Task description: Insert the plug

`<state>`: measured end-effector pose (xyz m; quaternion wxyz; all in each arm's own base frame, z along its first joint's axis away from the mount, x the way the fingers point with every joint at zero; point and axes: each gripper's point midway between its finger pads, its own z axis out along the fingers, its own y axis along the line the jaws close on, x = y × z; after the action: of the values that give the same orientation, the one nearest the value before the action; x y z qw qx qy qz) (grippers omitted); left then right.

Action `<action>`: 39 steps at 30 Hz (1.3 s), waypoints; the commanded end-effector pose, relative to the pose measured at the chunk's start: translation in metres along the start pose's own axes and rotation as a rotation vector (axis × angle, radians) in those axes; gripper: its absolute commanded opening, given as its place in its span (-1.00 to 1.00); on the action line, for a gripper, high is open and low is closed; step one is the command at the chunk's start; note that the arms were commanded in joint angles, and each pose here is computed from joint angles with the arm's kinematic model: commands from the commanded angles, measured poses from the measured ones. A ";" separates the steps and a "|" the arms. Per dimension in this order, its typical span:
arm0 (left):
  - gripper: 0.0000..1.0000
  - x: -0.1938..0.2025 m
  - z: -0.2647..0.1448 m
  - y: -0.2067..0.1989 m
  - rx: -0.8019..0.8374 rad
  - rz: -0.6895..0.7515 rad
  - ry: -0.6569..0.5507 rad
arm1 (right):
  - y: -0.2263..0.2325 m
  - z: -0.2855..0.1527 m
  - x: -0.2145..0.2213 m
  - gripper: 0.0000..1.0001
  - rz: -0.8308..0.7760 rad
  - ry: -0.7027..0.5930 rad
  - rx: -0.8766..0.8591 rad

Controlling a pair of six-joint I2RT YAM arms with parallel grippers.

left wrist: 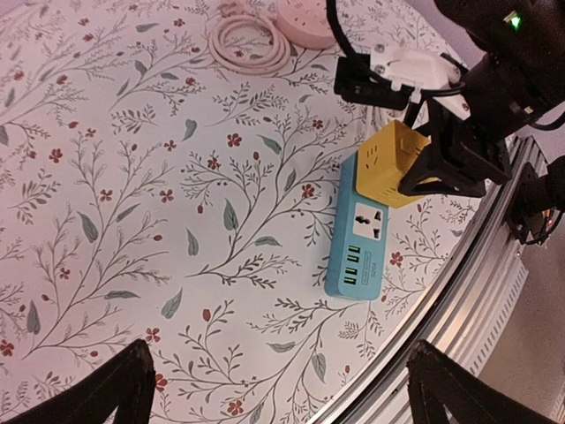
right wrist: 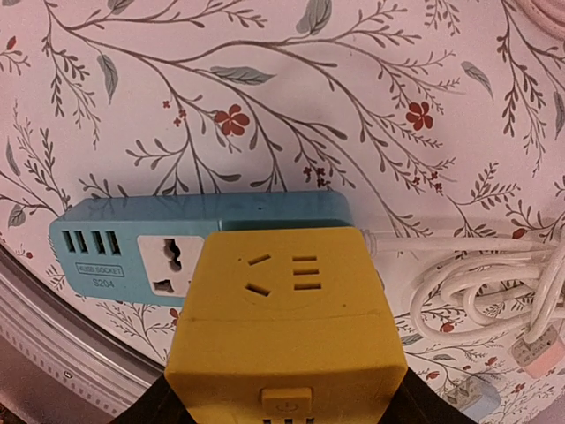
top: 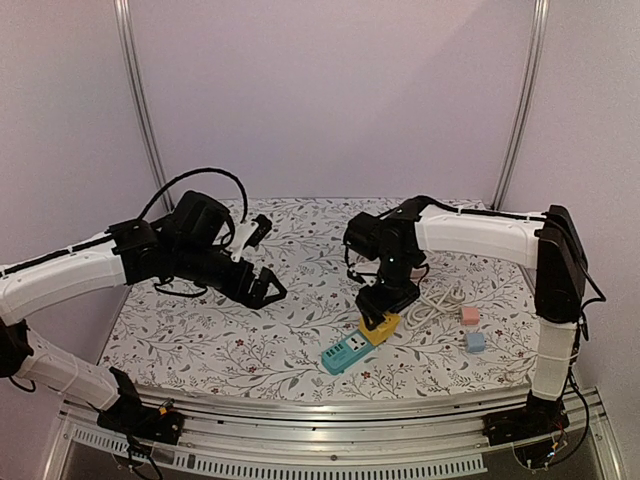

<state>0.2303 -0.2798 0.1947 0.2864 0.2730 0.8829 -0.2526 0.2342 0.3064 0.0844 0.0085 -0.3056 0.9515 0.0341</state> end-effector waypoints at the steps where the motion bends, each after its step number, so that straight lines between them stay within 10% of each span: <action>1: 0.99 -0.002 0.006 -0.006 -0.006 0.040 0.006 | 0.002 0.015 0.012 -1.00 0.022 0.096 0.022; 39: 0.99 0.001 0.015 -0.012 -0.014 0.066 0.032 | 0.004 0.035 0.020 -1.00 0.081 0.206 0.120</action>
<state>0.2288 -0.2934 0.1810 0.2744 0.3023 0.8830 -0.2317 0.2323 0.3121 0.0801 -0.0212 -0.2732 0.9617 -0.0054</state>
